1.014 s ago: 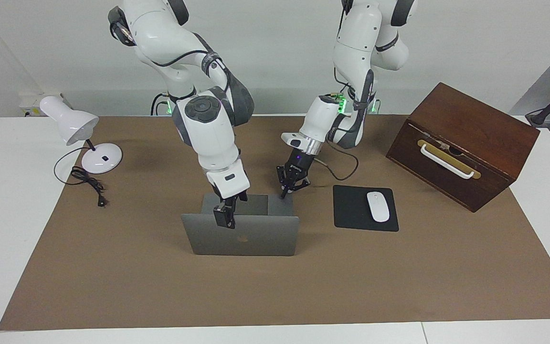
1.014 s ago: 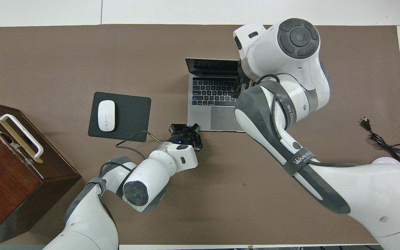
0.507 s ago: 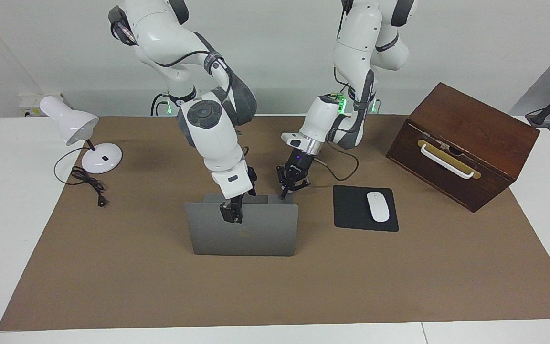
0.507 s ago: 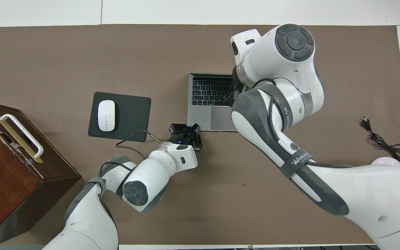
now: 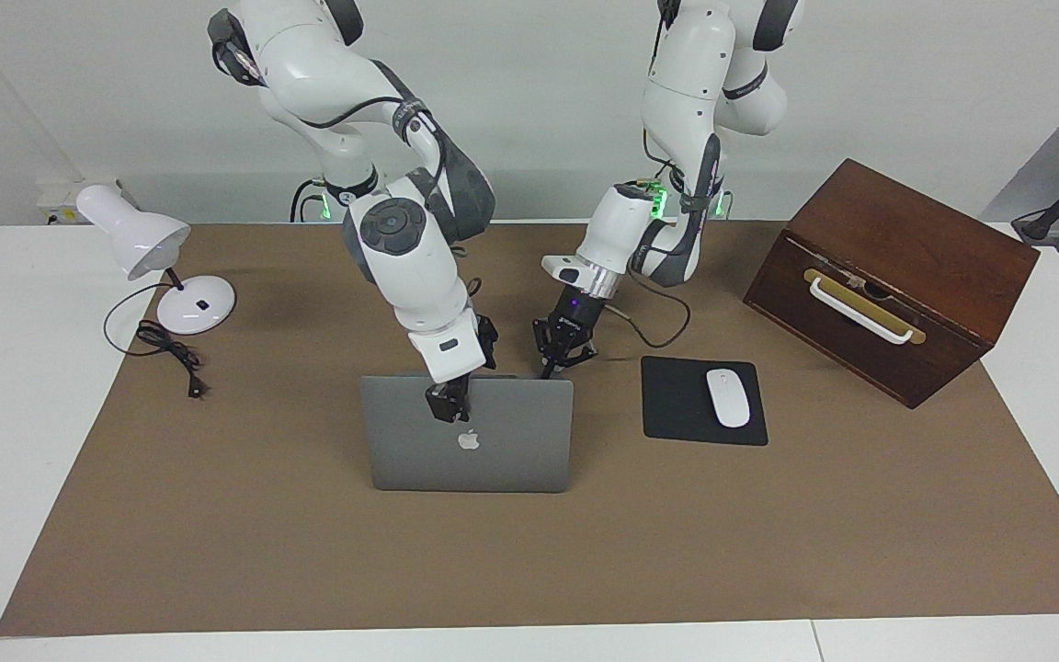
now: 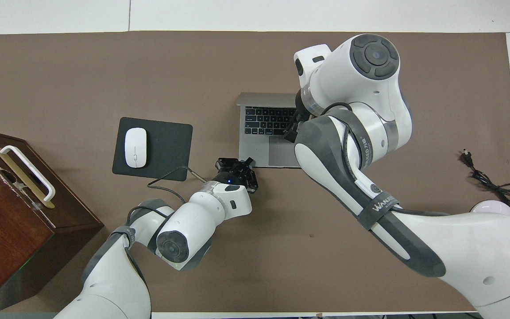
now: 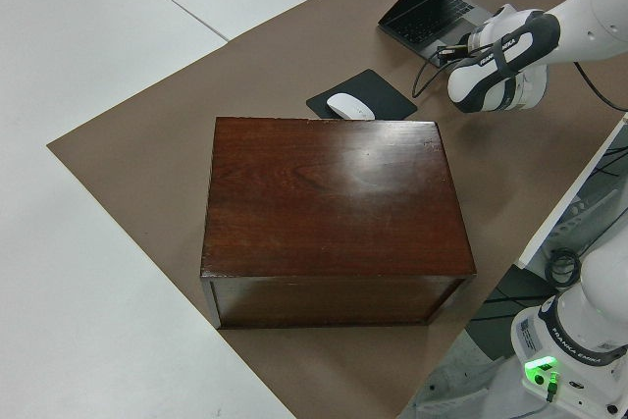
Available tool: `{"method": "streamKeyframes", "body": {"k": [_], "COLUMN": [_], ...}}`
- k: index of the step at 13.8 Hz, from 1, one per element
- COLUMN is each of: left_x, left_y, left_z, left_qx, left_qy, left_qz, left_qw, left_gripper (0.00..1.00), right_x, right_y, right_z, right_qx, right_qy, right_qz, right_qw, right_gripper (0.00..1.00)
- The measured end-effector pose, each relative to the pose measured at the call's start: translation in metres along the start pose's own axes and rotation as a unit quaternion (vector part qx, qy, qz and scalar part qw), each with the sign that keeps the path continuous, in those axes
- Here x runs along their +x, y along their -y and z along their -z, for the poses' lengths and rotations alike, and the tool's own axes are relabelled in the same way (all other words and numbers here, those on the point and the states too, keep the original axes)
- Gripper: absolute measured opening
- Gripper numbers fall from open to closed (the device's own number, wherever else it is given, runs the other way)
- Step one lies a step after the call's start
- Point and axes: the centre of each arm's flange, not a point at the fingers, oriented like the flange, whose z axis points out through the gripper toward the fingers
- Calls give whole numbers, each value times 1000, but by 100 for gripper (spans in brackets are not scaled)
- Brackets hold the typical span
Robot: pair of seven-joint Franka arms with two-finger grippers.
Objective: Close laptop with both arms
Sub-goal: 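Push the laptop screen down toward the keyboard with the right gripper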
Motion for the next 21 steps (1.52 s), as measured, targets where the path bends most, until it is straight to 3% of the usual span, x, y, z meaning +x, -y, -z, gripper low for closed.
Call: {"method": "streamKeyframes", "body": {"k": [12, 21], "left_x": [0, 0], "left_y": [0, 1], "left_z": [0, 0], "left_qx": [0, -2], "left_qy": [0, -1], "left_qz": [0, -9], "left_qw": [1000, 1000], "left_gripper": [1, 1], "right_x": [-12, -17], "right_y": [14, 22], "right_z": [-30, -50], "right_qx": [32, 35], "right_qy": [18, 21], "right_qz": [-48, -59], "right_qw": [998, 997], "right_gripper": [100, 100]}}
